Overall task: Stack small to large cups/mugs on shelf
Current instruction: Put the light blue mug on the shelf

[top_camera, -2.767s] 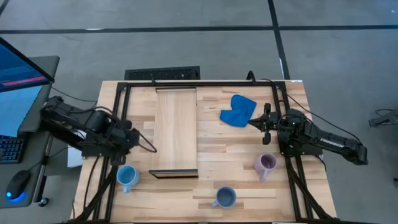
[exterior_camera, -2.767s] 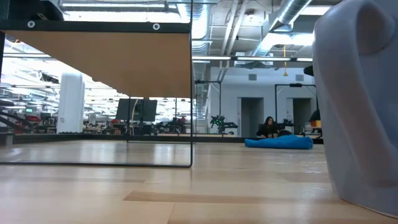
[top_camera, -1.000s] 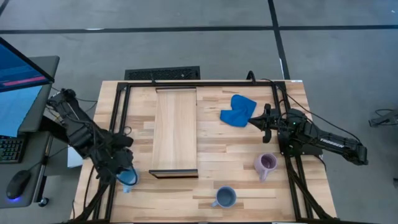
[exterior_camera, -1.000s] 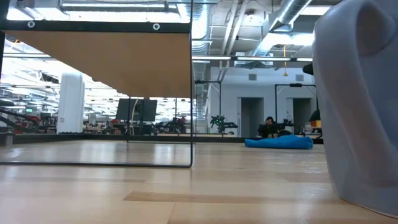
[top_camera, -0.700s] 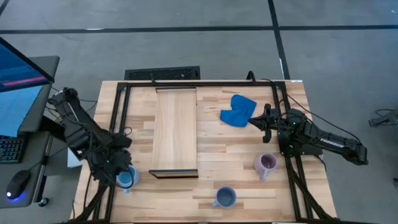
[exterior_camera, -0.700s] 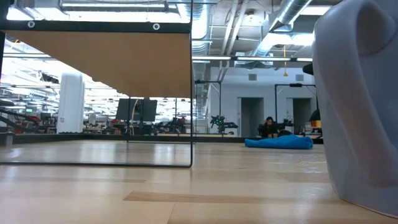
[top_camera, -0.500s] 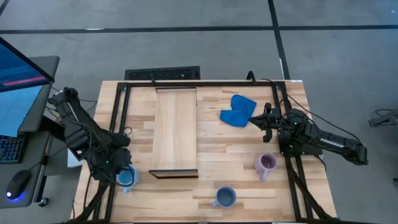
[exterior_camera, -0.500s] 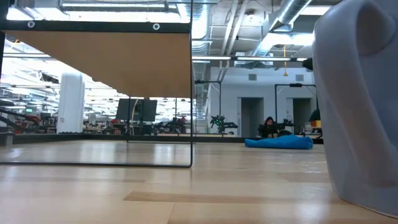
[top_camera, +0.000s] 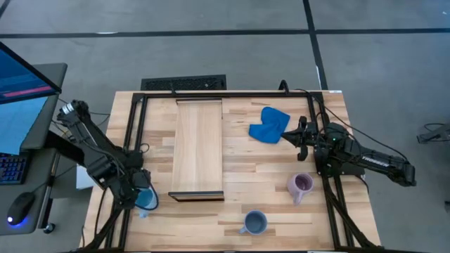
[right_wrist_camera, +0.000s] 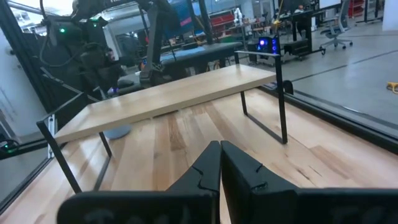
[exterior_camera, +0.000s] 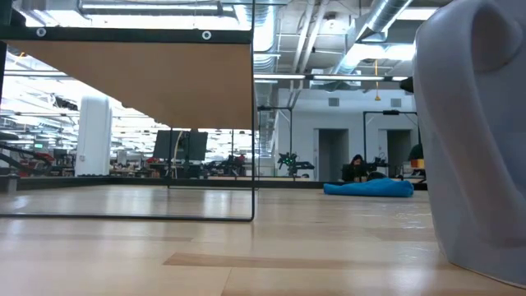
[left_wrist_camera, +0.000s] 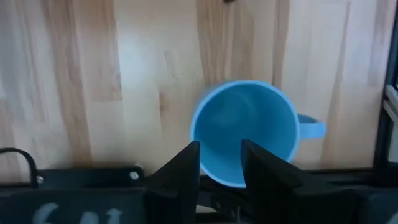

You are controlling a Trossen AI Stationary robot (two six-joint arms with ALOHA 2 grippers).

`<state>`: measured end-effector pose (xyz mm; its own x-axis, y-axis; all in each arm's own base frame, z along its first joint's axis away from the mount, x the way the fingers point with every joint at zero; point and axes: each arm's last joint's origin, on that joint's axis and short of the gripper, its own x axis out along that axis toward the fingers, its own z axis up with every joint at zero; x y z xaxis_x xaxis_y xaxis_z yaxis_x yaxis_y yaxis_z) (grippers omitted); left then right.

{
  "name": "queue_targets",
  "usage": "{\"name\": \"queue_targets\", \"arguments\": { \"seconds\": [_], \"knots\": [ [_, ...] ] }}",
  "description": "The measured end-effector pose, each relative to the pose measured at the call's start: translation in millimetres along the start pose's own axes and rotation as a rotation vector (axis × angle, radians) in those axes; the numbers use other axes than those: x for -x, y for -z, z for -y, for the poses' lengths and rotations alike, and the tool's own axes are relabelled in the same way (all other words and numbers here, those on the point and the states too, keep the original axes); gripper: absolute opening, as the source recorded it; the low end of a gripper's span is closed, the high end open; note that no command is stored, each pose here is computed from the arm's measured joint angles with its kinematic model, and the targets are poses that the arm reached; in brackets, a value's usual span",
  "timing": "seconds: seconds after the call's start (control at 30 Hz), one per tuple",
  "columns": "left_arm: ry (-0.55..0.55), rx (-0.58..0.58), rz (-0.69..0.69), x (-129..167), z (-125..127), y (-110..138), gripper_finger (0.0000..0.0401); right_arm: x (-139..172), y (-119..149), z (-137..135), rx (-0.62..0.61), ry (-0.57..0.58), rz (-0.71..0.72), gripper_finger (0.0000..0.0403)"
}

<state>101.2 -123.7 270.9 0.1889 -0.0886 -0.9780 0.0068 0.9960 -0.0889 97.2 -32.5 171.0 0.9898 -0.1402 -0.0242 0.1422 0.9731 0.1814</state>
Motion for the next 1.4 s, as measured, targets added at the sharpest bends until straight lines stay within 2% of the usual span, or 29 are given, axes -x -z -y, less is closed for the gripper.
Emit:
{"name": "queue_targets", "arguments": {
  "seconds": [0.13, 0.47, 0.97, 1.2, 1.4],
  "knots": [
    [-0.034, -0.047, 0.0, -4.7, 1.7, -3.9, 0.0107, 0.0, 0.0, 0.0, 0.0, 0.0, 0.0, 0.0033],
    [-0.078, -0.052, -0.126, -25.8, 10.9, -14.9, 0.0107, 0.0, 0.0, 0.0, -0.002, 0.0, 0.0, 0.0033],
    [-0.167, -0.065, -0.204, -48.0, 18.2, -20.9, 0.0107, 0.0, 0.1, 0.0, -0.002, 0.0, -0.001, 0.0033],
    [-0.203, 0.011, -0.266, -62.0, 9.0, -12.9, 0.0107, 0.0, 0.1, 0.0, -0.034, 0.0, -0.001, 0.0033],
    [-0.203, 0.025, -0.309, -68.4, 3.6, -10.5, 0.0107, 0.0, 0.2, 0.0, -0.035, 0.0, -0.002, 0.0033]
  ]
}}
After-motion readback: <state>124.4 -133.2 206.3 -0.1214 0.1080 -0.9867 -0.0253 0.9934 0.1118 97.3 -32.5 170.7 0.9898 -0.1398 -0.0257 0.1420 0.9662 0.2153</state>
